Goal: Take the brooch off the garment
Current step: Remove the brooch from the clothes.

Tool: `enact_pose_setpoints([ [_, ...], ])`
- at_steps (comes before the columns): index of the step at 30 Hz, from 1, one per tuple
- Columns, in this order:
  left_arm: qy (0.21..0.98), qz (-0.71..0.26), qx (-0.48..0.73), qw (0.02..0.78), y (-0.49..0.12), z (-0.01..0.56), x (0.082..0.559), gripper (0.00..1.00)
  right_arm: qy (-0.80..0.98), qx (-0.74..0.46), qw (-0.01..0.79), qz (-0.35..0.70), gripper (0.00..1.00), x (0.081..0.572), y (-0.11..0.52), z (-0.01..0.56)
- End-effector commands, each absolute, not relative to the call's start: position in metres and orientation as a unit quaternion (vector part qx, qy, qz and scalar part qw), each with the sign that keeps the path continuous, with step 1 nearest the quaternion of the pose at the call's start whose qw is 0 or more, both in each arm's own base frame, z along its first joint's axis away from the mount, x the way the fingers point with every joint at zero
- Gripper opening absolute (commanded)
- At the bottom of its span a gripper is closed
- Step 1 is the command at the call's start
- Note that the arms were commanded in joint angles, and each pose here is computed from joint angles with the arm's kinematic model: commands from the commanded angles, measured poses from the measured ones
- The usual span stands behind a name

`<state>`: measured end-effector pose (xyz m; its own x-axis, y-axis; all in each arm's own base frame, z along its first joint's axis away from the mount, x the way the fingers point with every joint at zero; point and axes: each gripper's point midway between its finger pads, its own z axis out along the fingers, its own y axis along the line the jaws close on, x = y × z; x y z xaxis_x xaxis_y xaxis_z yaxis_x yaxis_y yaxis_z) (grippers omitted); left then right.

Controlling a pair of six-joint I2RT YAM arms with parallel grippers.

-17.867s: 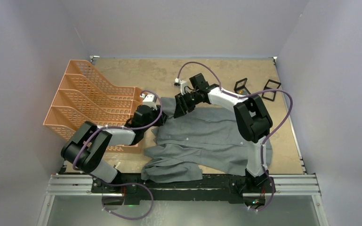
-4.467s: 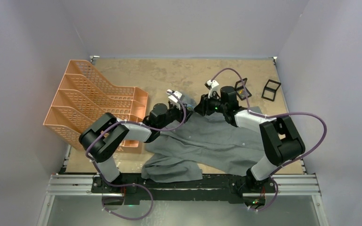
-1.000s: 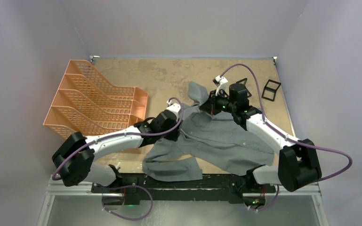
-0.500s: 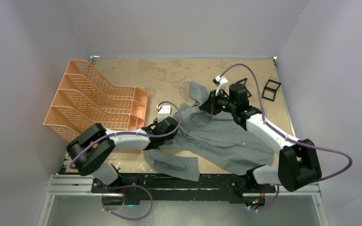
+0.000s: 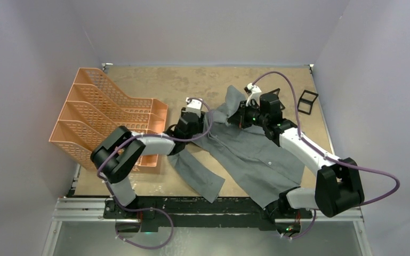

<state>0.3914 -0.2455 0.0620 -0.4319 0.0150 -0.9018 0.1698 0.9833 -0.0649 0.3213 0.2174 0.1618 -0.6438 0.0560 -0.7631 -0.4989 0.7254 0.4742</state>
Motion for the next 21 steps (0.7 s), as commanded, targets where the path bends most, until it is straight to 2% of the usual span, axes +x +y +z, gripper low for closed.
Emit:
enact_pose_setpoints([
  [1, 0.736, -0.102, 0.215, 0.633, -0.292, 0.127, 0.362, 0.51, 0.834, -0.101, 0.419, 0.344, 0.00, 0.332, 0.217, 0.189],
  [3, 0.694, -0.094, 0.279, 0.657, -0.307, 0.134, 0.333, 0.53, 0.839, -0.091, 0.413, 0.343, 0.00, 0.334, 0.218, 0.187],
  [7, 0.653, -0.111, 0.322, 0.677, -0.313, 0.132, 0.307, 0.55, 0.845, -0.082, 0.401, 0.345, 0.00, 0.335, 0.219, 0.184],
  [21, 0.531, -0.175, 0.371, 0.741, -0.364, 0.165, 0.290, 0.57, 0.856, -0.061, 0.376, 0.350, 0.01, 0.333, 0.221, 0.178],
])
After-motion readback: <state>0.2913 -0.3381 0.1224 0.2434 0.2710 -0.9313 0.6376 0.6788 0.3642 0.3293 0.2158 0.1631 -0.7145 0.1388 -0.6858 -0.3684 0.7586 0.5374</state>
